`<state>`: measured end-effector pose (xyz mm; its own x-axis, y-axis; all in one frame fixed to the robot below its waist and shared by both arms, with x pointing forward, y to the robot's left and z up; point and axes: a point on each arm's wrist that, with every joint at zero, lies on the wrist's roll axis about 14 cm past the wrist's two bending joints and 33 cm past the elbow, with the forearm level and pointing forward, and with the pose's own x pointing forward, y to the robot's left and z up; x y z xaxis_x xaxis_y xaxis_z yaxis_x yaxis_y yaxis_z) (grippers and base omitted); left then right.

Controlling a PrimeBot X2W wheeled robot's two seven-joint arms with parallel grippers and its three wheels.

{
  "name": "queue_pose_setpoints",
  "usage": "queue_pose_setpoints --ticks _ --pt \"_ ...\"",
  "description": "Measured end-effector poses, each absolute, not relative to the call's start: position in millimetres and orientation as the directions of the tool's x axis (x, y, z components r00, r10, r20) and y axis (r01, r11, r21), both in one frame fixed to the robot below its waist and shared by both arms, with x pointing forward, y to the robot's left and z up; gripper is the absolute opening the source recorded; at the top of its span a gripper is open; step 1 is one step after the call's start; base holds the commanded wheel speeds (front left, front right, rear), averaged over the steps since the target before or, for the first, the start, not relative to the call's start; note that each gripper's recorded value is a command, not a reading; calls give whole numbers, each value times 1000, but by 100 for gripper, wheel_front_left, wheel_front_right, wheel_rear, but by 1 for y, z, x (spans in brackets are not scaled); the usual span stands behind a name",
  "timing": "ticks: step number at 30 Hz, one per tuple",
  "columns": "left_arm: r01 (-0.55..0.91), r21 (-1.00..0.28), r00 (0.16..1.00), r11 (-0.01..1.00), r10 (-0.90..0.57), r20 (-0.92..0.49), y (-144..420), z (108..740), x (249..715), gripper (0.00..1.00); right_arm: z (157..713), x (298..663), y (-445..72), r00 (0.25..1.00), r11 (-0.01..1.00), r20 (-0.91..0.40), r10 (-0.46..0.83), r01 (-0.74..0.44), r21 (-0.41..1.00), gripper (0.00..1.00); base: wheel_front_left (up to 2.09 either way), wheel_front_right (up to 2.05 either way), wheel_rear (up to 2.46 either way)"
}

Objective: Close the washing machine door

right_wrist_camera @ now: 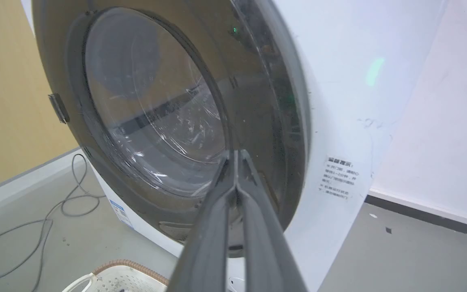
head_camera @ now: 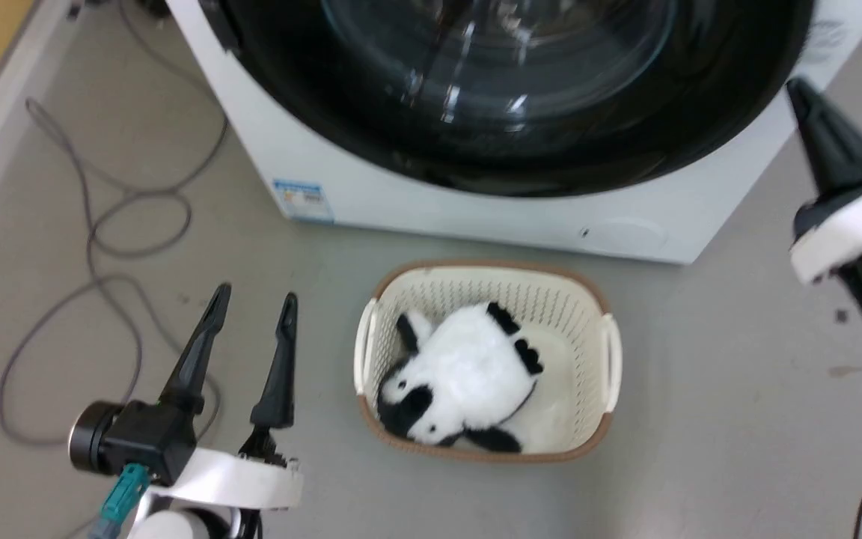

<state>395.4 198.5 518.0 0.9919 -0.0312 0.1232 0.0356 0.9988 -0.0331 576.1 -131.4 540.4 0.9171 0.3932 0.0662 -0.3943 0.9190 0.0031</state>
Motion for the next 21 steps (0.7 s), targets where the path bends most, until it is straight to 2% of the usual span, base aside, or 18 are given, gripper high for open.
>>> queue_pose_setpoints --ticks 10,21 --pt "49 -39 988 998 -43 148 190 528 368 100 573 483 -161 939 956 217 266 -286 67 0 0 0 0" --pt "56 -52 990 997 -49 134 186 523 351 100 548 400 -174 971 984 209 118 -142 103 0 0 0 0"
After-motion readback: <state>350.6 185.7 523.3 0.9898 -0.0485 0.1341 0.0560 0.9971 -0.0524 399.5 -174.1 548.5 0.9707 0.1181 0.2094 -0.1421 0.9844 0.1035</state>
